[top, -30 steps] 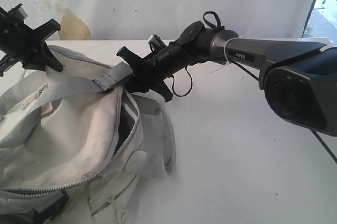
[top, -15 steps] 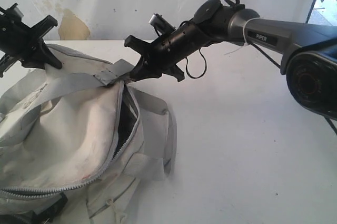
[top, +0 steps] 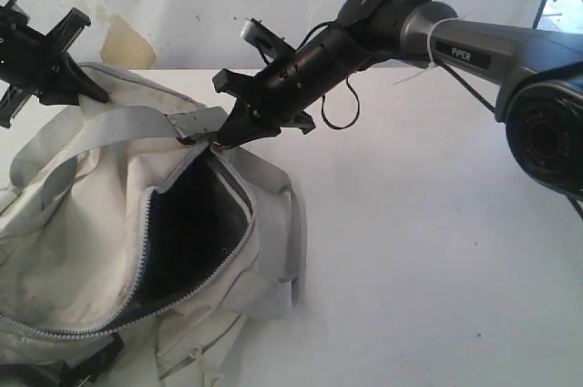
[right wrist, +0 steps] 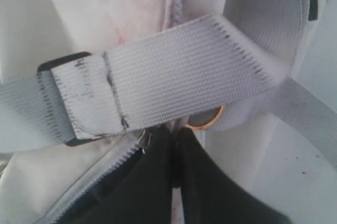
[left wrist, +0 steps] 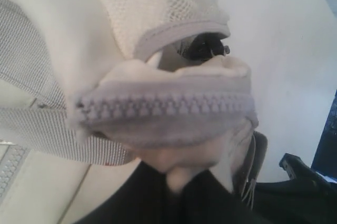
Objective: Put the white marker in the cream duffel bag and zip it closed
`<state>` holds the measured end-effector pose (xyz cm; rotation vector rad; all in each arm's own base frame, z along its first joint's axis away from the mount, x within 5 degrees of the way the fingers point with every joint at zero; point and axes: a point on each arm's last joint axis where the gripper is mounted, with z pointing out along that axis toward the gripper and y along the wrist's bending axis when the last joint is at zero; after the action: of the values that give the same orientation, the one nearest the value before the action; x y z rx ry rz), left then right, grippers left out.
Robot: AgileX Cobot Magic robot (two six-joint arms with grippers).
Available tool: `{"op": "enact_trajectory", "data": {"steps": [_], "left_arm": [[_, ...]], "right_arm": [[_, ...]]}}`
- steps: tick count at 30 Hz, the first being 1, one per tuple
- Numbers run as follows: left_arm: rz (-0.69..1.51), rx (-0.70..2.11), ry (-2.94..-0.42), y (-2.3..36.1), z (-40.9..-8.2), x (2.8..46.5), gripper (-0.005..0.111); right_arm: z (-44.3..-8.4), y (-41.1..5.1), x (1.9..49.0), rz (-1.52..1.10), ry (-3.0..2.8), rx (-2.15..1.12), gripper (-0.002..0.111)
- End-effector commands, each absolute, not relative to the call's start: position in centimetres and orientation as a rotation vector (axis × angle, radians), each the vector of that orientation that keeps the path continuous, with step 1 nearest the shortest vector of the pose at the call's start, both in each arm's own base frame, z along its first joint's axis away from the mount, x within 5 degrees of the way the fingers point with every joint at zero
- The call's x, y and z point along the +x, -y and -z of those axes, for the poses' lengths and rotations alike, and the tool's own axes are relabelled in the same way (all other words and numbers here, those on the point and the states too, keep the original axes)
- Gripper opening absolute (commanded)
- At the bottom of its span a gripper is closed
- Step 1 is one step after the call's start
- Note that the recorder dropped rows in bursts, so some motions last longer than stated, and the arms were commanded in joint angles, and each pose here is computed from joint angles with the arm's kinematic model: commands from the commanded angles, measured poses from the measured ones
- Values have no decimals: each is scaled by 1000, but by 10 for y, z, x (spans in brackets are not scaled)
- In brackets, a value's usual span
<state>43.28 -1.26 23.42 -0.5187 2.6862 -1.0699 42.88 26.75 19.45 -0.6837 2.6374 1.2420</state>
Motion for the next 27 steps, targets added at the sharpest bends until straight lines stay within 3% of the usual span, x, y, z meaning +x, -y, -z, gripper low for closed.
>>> {"op": "enact_trajectory", "data": {"steps": [1,4,6,12,15,21,27], "left_arm": [[1044,-574,-2580,6,-242,441,0],[1044,-476,-2597,8,-242,439,1],[1013,-281,-2595,9,-245,438,10],[969,-124,-2535,8,-263,444,72],[940,-46,-2482,8,-280,449,92],[890,80,-2434,9,-310,453,84],[850,171,-2510,7,-303,457,79]], "right_arm": [[-214,-259,424,-1189,-2612,-795,0],[-217,-258,428,-1156,-2596,-749,0],[-214,-258,431,-1124,-2606,-697,0],[-204,-258,436,-1116,-2626,-627,0],[-205,-258,437,-1111,-2618,-618,0],[-204,-258,436,-1117,-2629,-628,0],[-204,-258,435,-1119,-2631,-635,0]]}}
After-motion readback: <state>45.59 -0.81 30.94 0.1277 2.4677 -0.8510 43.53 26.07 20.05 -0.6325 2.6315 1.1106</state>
